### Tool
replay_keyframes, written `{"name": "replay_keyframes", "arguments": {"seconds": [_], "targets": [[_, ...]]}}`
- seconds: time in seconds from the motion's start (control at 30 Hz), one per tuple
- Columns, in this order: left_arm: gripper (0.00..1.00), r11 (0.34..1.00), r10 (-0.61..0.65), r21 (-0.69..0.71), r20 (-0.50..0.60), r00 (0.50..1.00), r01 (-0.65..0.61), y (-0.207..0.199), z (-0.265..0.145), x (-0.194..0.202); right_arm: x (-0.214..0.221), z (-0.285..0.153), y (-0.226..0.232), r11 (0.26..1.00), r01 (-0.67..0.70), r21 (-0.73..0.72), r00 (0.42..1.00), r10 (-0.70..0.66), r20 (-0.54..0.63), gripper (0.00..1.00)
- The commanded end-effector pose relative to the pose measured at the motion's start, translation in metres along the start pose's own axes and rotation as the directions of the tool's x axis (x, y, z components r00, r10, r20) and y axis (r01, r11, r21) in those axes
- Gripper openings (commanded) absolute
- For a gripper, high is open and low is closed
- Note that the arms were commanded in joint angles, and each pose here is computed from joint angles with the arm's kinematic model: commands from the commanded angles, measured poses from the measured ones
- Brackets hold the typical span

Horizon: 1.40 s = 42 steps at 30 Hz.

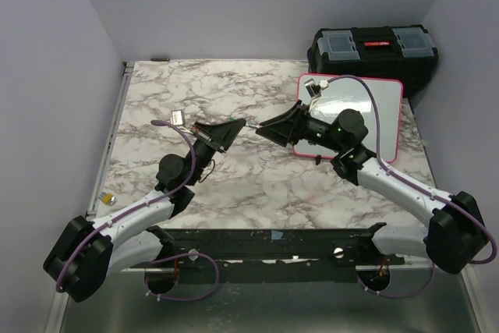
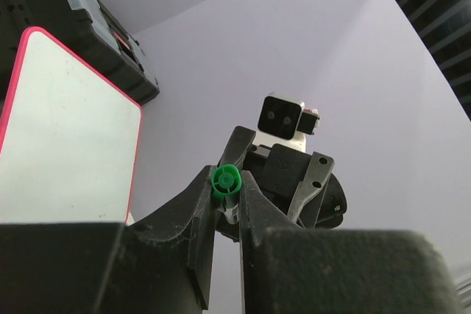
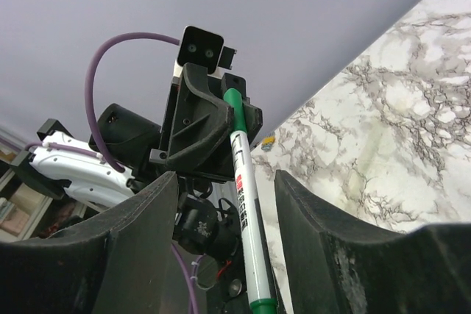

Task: Write a sentence on the whiteboard
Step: Pass from the left arm to the right

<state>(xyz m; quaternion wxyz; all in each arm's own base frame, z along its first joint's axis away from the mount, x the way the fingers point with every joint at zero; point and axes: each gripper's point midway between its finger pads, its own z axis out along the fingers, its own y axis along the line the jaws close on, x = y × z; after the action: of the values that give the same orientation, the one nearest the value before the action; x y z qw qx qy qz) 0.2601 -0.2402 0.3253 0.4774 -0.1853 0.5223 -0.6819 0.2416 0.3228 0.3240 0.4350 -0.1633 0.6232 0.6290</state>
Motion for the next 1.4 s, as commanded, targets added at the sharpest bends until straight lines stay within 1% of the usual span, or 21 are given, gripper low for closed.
{"name": "replay_keyframes", "arguments": {"seconds": [0.0,0.23,0.3,0.33,0.7,0.8,0.93,1.13,1.23,1.37], "targets": [[0.00,0.998,-0.019,0.053,0.028,0.999,0.018,-0.016,0.004,-0.005,0.002,0.002,0.002,1.000,0.000,-0.023,1.000,0.000,0.000,0.57],[0.00,0.998,-0.030,0.059,0.001,1.000,0.030,-0.011,0.008,0.001,0.001,0.004,0.004,0.999,-0.003,-0.034,1.000,0.003,0.002,0.46],[0.00,0.998,-0.034,0.060,-0.004,0.999,0.034,-0.009,0.008,0.003,0.001,0.004,0.005,0.999,-0.003,-0.039,1.000,0.003,-0.001,0.41],[0.00,0.998,-0.034,0.062,-0.004,0.999,0.034,-0.009,0.008,0.003,0.002,0.004,0.004,0.999,-0.005,-0.039,1.000,0.004,-0.004,0.40],[0.00,0.997,-0.031,0.065,-0.010,0.999,0.031,-0.009,0.010,0.004,0.006,0.005,0.001,0.999,-0.011,-0.036,1.000,0.011,-0.018,0.39],[0.00,0.998,-0.032,0.060,-0.014,0.999,0.033,-0.007,0.009,0.005,0.006,0.004,0.000,1.000,-0.005,-0.031,1.000,0.005,-0.015,0.35],[0.00,0.998,-0.032,0.056,-0.016,0.999,0.033,-0.005,0.009,0.006,0.005,0.005,-0.001,1.000,0.001,-0.027,1.000,-0.001,-0.016,0.33],[0.00,0.998,-0.028,0.053,-0.016,0.999,0.029,-0.003,0.011,0.007,0.007,0.006,-0.002,1.000,0.003,-0.022,1.000,-0.003,-0.026,0.31],[0.00,0.998,-0.028,0.056,-0.041,0.999,0.031,-0.002,0.010,0.011,0.007,0.006,-0.003,1.000,0.007,-0.020,1.000,-0.008,-0.029,0.30],[0.00,0.998,-0.030,0.050,-0.047,0.998,0.032,0.001,0.009,0.013,0.007,0.006,-0.003,1.000,0.012,-0.017,0.999,-0.013,-0.031,0.27]]}}
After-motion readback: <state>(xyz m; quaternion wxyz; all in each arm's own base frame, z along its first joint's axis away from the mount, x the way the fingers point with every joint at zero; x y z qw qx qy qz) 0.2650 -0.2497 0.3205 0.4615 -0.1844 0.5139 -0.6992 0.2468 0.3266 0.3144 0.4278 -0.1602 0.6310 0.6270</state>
